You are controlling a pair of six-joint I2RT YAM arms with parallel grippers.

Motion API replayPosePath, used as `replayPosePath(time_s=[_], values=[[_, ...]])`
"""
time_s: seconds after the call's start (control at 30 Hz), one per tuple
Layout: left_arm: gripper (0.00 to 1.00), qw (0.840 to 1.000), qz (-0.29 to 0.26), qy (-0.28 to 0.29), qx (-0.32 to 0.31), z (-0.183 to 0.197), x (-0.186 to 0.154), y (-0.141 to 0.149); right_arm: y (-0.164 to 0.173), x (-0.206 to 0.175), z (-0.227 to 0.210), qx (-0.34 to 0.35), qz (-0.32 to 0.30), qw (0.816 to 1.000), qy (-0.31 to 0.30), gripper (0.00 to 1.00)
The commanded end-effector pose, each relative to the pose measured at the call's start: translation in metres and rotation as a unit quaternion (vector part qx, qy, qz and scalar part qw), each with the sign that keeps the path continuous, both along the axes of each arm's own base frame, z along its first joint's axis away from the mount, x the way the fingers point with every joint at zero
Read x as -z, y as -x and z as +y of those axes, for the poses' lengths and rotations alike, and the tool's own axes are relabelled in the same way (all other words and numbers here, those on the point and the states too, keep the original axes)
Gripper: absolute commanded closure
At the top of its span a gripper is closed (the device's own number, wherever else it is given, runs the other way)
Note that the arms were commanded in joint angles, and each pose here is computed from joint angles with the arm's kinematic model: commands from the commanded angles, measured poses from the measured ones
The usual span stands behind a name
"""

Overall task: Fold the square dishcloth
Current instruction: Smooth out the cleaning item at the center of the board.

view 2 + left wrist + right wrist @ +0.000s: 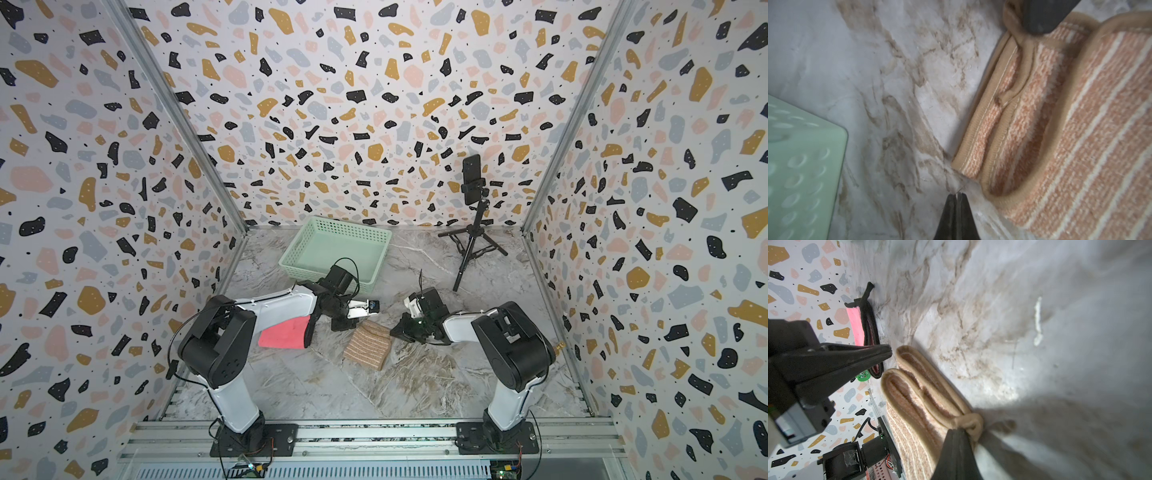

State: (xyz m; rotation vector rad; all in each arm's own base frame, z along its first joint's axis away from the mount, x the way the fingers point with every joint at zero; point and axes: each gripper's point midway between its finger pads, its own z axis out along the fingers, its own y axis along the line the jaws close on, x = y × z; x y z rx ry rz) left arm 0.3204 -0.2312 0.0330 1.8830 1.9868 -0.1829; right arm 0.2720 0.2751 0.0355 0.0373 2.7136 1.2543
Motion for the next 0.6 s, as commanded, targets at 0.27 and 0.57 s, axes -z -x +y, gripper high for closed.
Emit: replayPosePath(time_s=[0.27,0.57], values=[[0.88,0.995,0.01,0.101,0.017,-0.007,-0.107,0.049,0.017,-0.061,-0.003,-0.002,-0.065,0.997,-0.032,0.99],[1.0,0.991,0.095,0.059,-0.071,-0.034,-0.043,0.036,0.026,-0.033,0.033,-0.003,-0.016,0.995,-0.099,1.0]])
